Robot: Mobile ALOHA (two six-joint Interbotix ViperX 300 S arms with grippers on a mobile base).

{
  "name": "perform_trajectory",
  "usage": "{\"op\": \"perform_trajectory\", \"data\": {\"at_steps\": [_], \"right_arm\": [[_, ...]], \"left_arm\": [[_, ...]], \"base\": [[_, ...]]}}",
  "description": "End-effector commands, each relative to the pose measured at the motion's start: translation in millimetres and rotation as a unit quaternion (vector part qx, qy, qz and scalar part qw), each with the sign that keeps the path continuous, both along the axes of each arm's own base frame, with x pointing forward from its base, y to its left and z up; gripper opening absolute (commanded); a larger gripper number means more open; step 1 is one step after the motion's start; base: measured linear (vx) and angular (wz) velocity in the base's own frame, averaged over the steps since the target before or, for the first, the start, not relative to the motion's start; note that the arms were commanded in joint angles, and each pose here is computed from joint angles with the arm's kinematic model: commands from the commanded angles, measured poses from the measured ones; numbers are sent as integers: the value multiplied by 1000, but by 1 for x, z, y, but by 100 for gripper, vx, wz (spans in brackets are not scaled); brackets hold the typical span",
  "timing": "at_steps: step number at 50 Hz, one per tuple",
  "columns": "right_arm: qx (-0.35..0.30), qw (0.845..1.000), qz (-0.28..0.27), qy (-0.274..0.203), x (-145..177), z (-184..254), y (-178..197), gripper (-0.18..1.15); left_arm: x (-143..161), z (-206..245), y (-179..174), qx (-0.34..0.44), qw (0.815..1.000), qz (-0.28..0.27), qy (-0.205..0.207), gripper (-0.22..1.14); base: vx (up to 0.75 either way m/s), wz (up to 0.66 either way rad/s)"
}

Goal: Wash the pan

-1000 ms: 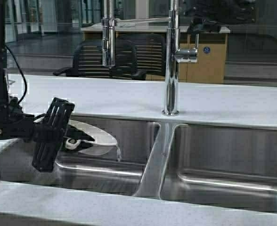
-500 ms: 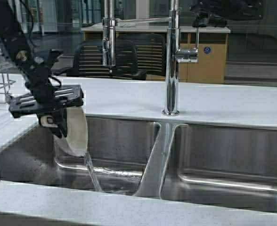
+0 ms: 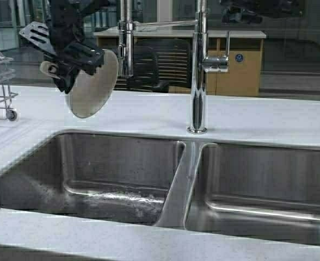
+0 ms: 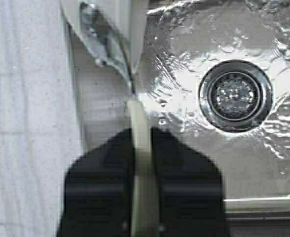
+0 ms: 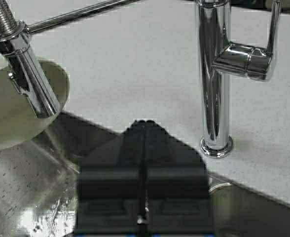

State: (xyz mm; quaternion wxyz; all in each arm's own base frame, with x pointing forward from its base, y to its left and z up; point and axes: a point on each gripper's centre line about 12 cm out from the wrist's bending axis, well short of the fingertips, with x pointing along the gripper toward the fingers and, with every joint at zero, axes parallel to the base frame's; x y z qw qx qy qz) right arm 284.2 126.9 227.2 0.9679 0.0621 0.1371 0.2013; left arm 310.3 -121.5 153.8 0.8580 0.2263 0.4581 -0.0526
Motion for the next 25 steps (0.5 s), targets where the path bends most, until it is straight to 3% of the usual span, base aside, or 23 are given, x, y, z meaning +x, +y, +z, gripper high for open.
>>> {"op": "perform_trajectory", "data": {"at_steps": [1,8,18,25], "right_arm": [[9,1000,1,-20,2,12,2,7],[9,1000,1,-21,3,13,2,7],[8,1000,1,-22,3,14,2,7],[11,1000,2,-28,4,16,2,7]], "left_arm": [[1,-22,-1,7,1000,-3,19,3],[5,-32,-1,30,999,-22,23,3],[22,34,12,27,996,-32,-74,3],[24,82,53,40,991,3,-129,3]], "base": [[0,0],[0,0],[0,0],[0,0]]}}
